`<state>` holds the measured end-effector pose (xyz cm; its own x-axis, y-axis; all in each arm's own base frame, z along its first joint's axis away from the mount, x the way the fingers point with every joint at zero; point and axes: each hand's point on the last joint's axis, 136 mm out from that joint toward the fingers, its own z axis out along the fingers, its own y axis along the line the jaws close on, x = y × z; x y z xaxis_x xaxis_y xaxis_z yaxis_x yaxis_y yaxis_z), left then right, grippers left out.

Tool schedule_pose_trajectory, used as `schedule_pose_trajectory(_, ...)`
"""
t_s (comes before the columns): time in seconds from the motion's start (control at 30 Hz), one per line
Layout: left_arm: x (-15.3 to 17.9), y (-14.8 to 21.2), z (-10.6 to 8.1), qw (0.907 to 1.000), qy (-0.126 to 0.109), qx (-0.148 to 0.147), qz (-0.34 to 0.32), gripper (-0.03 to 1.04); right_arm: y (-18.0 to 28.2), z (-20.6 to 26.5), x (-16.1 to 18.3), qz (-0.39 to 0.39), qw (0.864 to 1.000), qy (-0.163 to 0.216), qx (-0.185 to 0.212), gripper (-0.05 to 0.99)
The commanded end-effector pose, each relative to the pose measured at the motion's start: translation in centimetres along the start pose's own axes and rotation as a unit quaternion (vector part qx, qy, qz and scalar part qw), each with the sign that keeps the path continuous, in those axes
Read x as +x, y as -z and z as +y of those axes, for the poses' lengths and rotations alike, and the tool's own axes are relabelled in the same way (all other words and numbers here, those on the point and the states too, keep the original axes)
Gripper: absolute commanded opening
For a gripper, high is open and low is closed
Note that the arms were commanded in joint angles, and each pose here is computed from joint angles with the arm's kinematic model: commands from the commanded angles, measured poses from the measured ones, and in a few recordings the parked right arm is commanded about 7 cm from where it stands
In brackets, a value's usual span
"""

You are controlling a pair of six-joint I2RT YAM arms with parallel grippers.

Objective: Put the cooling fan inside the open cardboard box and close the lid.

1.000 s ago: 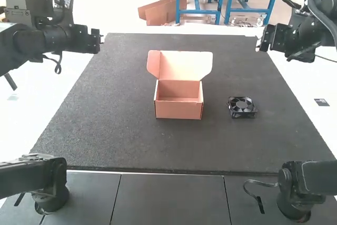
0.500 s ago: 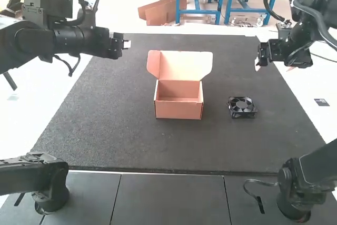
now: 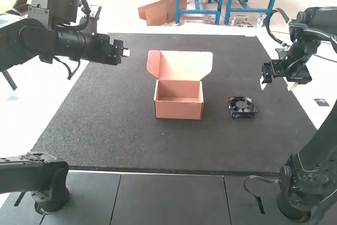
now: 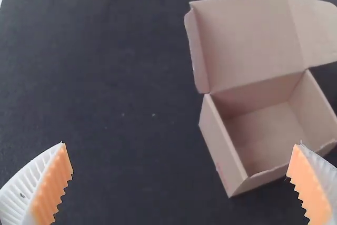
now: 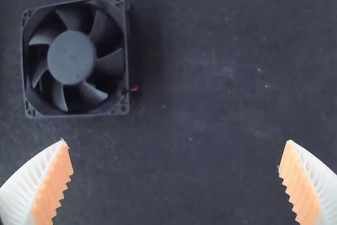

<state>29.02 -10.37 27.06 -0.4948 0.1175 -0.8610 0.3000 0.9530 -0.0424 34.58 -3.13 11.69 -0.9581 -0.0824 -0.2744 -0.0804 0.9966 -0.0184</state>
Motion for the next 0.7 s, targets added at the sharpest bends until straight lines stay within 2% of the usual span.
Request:
schedule_pose_trajectory(0.0,-0.8,0.6,-1.0,0.9998,-0.003,0.017,-0.008,0.97,-1.1,0.4,-0.3,0.004,1.000,0.009,-0.017,0.90)
schedule_pose_trajectory(0.2,-0.7,0.7,-1.7,0.9996,-0.008,0.027,-0.005,0.97,-3.7,0.5,-0.9,0.014,1.000,0.008,-0.019,0.90)
schedule_pose_trajectory(0.67,-0.5,0.7,-1.7,0.9996,-0.010,0.026,0.001,0.97,-8.1,0.1,-1.1,0.053,0.998,0.008,-0.023,0.90)
